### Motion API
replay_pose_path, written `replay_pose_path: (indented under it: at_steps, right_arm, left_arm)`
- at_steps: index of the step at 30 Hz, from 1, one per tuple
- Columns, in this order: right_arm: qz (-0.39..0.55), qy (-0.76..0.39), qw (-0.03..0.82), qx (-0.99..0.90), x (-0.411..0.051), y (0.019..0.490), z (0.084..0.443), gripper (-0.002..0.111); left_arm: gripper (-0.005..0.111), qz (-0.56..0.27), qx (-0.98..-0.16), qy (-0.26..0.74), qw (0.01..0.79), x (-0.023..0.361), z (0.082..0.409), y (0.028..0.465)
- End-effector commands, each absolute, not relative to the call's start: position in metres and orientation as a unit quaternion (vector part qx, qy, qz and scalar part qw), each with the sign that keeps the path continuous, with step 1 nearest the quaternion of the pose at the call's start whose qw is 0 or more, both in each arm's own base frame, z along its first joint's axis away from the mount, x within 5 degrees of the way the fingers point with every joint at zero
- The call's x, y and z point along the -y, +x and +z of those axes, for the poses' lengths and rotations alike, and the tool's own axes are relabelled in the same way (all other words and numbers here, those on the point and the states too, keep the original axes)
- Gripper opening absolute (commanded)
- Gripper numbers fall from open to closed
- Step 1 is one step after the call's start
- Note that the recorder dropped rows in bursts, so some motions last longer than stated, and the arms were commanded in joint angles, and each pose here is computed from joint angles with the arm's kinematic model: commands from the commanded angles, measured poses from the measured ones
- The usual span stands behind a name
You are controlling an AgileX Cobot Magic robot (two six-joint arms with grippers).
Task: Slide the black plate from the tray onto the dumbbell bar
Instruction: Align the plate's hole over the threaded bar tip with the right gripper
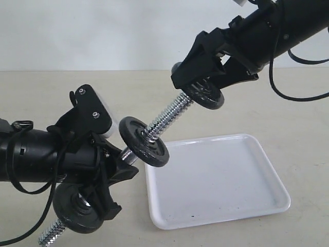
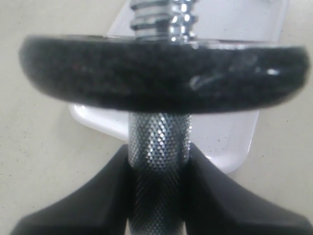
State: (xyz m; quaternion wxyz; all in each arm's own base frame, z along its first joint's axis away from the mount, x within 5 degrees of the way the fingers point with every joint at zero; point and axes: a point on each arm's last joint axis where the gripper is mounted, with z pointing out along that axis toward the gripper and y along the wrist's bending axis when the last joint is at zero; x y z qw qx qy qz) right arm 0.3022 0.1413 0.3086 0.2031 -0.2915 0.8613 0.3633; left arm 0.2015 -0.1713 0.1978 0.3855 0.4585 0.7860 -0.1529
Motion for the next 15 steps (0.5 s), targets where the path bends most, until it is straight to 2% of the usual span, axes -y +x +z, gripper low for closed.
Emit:
replay_pose_path:
  at_steps: [1,15]
  right_arm:
    - [0.386,-0.283,0.229,-0.848,-0.1442,0.3025,0.3211,0.000]
    - [0.403,-0.296,0.196,-0.843,-0.1452,0.2954,0.3209,0.000]
  left_arm:
    - [0.004,-0.203,-0.747,0.469,0.425,0.1805,0.2282,0.1977]
    - [0.004,-0.197,-0.751,0.463,0.427,0.1795,0.2281,0.1990]
